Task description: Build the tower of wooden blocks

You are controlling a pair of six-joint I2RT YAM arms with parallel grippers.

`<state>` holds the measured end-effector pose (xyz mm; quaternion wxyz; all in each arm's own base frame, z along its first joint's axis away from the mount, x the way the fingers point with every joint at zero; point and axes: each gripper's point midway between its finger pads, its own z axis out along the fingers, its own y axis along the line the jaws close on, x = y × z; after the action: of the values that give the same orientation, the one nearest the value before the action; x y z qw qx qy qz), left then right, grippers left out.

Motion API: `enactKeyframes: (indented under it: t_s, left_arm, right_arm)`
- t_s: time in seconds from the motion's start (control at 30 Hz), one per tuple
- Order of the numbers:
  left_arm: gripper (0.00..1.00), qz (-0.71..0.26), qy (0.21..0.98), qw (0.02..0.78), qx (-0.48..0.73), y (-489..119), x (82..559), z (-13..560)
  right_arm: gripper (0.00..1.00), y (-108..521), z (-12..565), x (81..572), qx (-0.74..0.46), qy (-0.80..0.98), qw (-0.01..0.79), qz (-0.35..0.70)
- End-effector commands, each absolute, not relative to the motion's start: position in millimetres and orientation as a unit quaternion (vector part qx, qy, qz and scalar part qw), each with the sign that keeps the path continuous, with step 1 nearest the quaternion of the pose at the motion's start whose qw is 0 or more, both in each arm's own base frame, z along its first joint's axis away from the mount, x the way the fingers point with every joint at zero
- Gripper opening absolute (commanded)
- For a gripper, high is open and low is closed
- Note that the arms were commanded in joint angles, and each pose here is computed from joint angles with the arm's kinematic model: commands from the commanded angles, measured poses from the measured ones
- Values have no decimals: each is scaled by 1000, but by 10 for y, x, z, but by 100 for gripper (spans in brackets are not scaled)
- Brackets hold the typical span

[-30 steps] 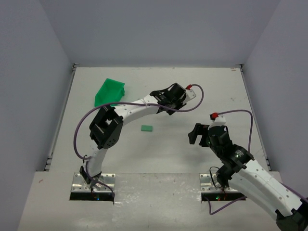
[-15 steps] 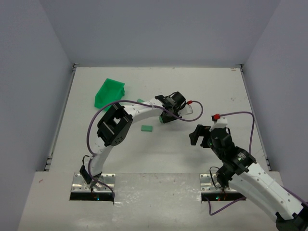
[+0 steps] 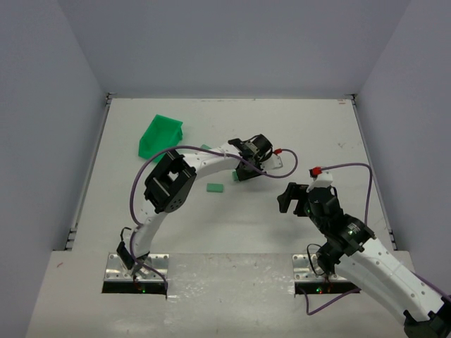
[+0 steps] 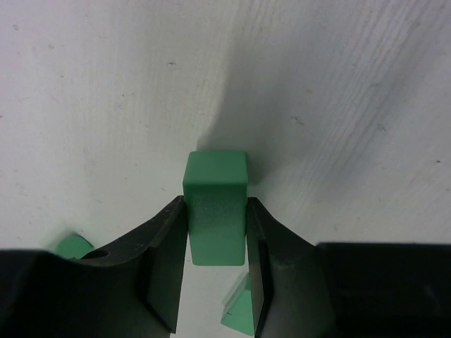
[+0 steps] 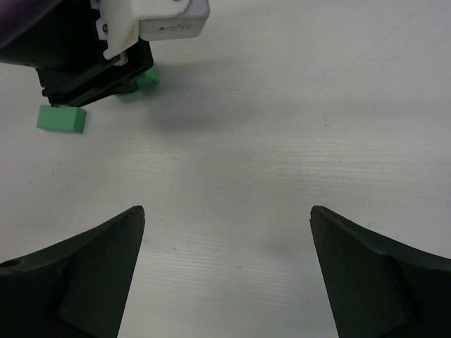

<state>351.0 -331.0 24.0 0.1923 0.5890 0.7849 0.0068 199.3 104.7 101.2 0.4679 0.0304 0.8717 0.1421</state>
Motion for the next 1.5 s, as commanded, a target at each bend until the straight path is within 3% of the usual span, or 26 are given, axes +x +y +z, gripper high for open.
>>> enactKeyframes:
  t_s: [0.0, 0.2, 0.47, 0.6, 0.73, 0.9, 1.07, 1.1, 1.2, 1.33, 1.4, 1.43, 1.47]
  left_arm:
    - [0, -59, 797, 161, 579, -3273, 3128, 442]
    - [0, -106, 797, 127, 581, -3274, 2786, 410]
    - [15, -145, 801, 84, 575, -3248, 2500, 448]
    - [16, -136, 812, 67, 563, -3138, 2339, 377]
    - [16, -123, 818, 88, 555, -3129, 2216, 401]
    - [26, -113, 817, 104, 555, -3130, 2082, 411]
    - [29, -101, 807, 117, 569, -3172, 1966, 461]
    - [38, -100, 806, 122, 570, -3170, 1954, 484]
    - [52, -91, 805, 132, 572, -3170, 1936, 515]
    - [61, -84, 808, 133, 568, -3141, 1901, 503]
    - [92, -81, 809, 144, 564, -3141, 1916, 530]
    - [100, -84, 810, 148, 561, -3147, 1911, 547]
    - [100, -89, 811, 153, 558, -3149, 1900, 568]
  right_arm:
    - [99, 1011, 1081, 2050, 39, 864, 484, 135]
    - [99, 1087, 1097, 2027, 32, 861, 483, 158]
    - [99, 1115, 1106, 2015, 29, 859, 483, 167]
    - [99, 1106, 1111, 2016, 32, 857, 486, 168]
    - [99, 1093, 1134, 2011, 38, 852, 493, 173]
    - [99, 1070, 1160, 2013, 46, 845, 503, 177]
    - [99, 1066, 1166, 2010, 48, 843, 505, 178]
    - [99, 1066, 1163, 2010, 47, 844, 505, 178]
    - [99, 1069, 1156, 2011, 46, 844, 504, 177]
    - [99, 1070, 1152, 2007, 46, 845, 503, 178]
    - [99, 1072, 1155, 2005, 46, 844, 504, 179]
    - [99, 1072, 1150, 2003, 46, 844, 504, 180]
    - [99, 1075, 1145, 2001, 45, 844, 503, 180]
